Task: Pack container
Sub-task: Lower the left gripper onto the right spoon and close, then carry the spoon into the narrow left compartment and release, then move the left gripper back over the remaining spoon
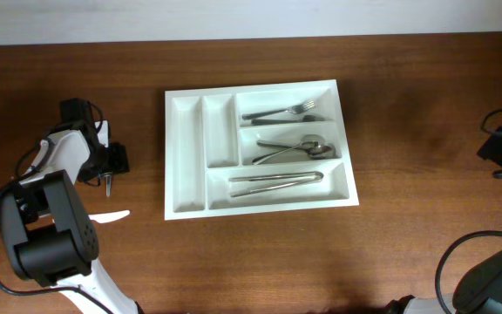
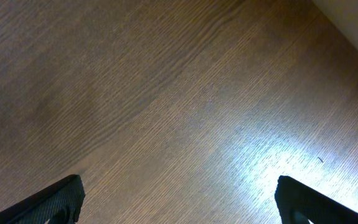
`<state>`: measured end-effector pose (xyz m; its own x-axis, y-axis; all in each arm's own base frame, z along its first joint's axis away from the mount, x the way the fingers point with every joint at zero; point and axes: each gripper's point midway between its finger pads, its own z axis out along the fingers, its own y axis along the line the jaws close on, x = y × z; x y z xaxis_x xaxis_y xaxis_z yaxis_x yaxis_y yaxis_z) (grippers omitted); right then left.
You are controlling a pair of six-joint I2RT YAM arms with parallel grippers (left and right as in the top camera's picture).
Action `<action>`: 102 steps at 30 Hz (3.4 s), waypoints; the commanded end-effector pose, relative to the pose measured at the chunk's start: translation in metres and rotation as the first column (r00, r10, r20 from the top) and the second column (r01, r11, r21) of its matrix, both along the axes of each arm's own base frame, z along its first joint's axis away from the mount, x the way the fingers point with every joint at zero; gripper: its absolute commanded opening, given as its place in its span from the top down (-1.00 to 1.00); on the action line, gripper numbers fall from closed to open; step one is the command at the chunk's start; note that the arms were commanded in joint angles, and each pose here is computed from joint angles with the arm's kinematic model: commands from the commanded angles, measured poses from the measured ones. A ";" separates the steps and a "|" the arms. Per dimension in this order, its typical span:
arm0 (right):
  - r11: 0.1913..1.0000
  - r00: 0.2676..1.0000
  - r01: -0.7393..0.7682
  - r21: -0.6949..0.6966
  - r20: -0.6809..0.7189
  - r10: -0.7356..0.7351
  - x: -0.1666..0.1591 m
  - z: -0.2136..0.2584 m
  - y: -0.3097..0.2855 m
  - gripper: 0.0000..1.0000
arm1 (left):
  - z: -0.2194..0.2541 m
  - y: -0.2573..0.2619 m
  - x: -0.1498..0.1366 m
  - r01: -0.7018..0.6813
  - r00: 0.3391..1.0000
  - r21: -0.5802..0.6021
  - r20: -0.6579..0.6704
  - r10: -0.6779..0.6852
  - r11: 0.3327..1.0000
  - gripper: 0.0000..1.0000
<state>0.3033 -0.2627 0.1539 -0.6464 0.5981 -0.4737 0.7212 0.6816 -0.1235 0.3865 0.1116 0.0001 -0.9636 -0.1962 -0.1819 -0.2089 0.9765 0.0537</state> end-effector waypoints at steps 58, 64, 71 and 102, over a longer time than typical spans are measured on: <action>1.000 1.000 0.012 -0.014 -0.005 -0.012 -0.003 0.001 -0.003 -0.98 | 0.096 -0.100 0.072 0.129 0.984 -0.239 0.149 -0.095 0.962 0.85; 1.000 1.000 0.012 -0.014 -0.005 -0.012 -0.003 0.001 -0.003 -0.98 | 0.096 -0.150 0.069 0.187 0.978 -0.261 0.137 -0.156 0.947 0.79; 1.000 1.000 0.013 -0.014 -0.005 -0.013 -0.003 0.001 -0.003 -0.98 | 0.095 -0.182 0.061 0.240 0.969 -0.266 0.117 -0.216 0.934 0.76; 1.000 1.000 0.013 -0.014 -0.005 -0.013 -0.003 0.001 -0.003 -0.98 | 0.129 0.016 0.027 0.130 0.990 0.150 -0.074 -0.119 0.980 -0.99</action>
